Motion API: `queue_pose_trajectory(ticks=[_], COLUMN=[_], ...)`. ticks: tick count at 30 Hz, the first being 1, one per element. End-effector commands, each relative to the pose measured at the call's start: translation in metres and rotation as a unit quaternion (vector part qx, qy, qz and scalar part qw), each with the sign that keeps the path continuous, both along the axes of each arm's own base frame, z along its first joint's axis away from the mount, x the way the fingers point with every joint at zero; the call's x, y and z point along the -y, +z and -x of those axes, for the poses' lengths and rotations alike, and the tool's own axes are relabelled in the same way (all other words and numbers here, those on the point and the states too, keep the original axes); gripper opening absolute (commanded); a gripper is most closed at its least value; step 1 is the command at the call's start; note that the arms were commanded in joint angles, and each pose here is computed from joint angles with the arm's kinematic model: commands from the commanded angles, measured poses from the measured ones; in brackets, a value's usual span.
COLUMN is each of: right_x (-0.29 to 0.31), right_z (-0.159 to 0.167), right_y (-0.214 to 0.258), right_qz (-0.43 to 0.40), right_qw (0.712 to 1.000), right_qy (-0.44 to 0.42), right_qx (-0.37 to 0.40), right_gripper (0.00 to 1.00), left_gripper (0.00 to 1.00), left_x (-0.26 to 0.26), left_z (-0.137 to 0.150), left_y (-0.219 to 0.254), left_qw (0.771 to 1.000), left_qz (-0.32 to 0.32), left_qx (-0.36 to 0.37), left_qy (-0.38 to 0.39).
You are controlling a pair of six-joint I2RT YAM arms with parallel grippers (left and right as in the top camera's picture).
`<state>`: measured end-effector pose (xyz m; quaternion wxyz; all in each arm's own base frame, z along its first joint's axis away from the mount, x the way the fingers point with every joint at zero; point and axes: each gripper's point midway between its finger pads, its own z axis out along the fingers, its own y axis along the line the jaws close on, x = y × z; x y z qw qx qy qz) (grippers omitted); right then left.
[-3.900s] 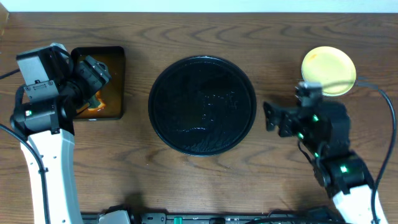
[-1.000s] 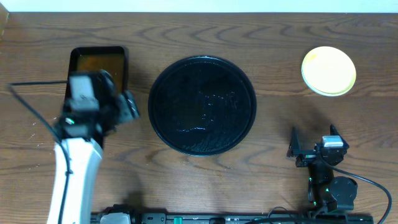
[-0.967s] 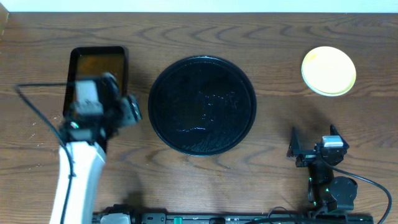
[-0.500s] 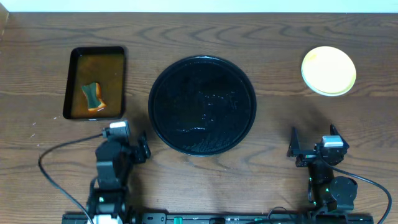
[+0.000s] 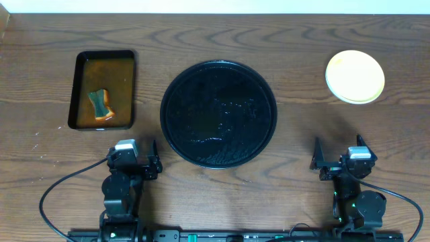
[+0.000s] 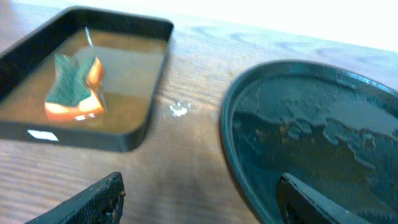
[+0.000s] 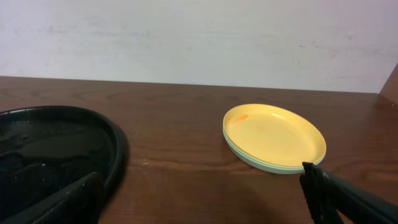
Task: Clean dirty plates on tray and stack at the side
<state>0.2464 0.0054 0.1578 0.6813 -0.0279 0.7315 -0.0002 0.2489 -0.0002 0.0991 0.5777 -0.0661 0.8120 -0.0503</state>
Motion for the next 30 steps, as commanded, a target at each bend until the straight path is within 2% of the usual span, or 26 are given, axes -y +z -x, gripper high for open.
queue_pose_trajectory(ticks=[1, 7, 13, 24, 30], right_x=[0.000, 0.000, 0.000, 0.000, 0.000], right_z=[0.000, 0.000, 0.000, 0.000, 0.000], right_y=[0.000, 0.000, 0.000, 0.000, 0.000], right_qz=[0.008, 0.007, 0.008, 0.007, 0.007], right_qw=[1.000, 1.000, 1.000, 1.000, 1.000], right_qy=[0.001, 0.001, 0.001, 0.001, 0.001], right_qx=[0.001, 0.001, 0.001, 0.001, 0.001], right_gripper=[0.99, 0.99, 0.99, 0.99, 0.99], left_gripper=[0.79, 0.78, 0.79, 0.78, 0.79], left_x=[0.000, 0.003, 0.003, 0.003, 0.003], left_z=[0.005, 0.004, 0.005, 0.005, 0.005], left_y=[-0.005, 0.009, 0.038, 0.037, 0.038], left_qw=[1.000, 1.000, 0.996, 0.995, 0.994], left_qz=[-0.006, -0.003, -0.004, -0.048, -0.049], left_qx=[-0.006, 0.027, 0.089, 0.089, 0.091], left_qy=[0.001, -0.006, -0.006, -0.018, -0.018])
